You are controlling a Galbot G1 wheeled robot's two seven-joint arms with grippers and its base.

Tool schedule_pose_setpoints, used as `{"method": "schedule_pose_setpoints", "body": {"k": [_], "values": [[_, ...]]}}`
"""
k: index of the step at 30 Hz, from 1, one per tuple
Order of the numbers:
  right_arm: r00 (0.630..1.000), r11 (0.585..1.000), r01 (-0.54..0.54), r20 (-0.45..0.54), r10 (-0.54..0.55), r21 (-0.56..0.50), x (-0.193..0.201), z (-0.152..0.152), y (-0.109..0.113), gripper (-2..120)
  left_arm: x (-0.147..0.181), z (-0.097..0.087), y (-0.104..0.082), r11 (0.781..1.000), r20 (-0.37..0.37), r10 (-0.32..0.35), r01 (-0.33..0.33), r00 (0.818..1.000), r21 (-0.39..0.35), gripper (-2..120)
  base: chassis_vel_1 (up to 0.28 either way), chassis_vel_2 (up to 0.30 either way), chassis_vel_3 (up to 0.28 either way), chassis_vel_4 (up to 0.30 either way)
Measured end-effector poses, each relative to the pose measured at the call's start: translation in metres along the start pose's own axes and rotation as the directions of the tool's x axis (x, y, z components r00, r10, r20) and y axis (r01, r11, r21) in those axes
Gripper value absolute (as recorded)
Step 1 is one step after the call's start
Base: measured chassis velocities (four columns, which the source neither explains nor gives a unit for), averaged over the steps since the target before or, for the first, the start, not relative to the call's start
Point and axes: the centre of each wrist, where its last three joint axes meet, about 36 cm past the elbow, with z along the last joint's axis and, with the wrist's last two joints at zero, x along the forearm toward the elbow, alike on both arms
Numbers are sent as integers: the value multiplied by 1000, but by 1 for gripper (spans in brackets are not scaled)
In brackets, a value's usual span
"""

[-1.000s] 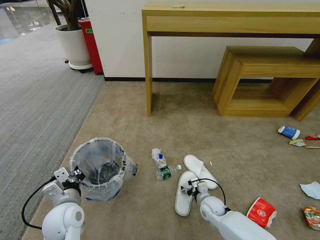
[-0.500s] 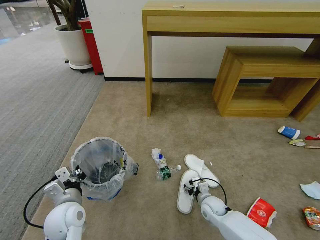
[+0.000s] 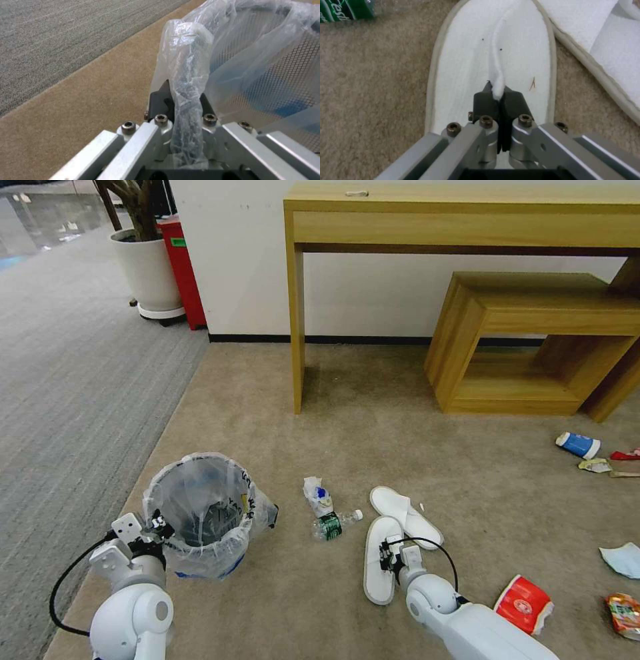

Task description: Pick up the trash bin and place the garbage on the floor into it.

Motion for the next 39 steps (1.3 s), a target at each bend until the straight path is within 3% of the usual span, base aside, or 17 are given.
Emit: {"method": "schedule_pose_setpoints", "body": {"k": [8,29,35,38,39], "values": [[1000,1000,11,17,-11,-4,4,3,-5,0,-1,1,2,1000,-1,-3,3,1000,-5,2,0,0,0,0],[977,992,47,212,-20,-121,41,-16,-52,0,-1,6,4,1000,-13,-12,11,1000,-25,2,0,0,0,0],[932,978,151,349,-93,-143,46,-22,-62,0,1,7,4,999,-13,-12,12,1000,-31,2,0,0,0,0],[876,958,251,453,-165,-136,53,-34,-68,0,1,8,4,999,-14,-13,13,1000,-36,2,0,0,0,0],[876,958,251,453,-165,-136,53,-34,-68,0,1,8,4,999,-14,-13,13,1000,-36,2,0,0,0,0]]}}
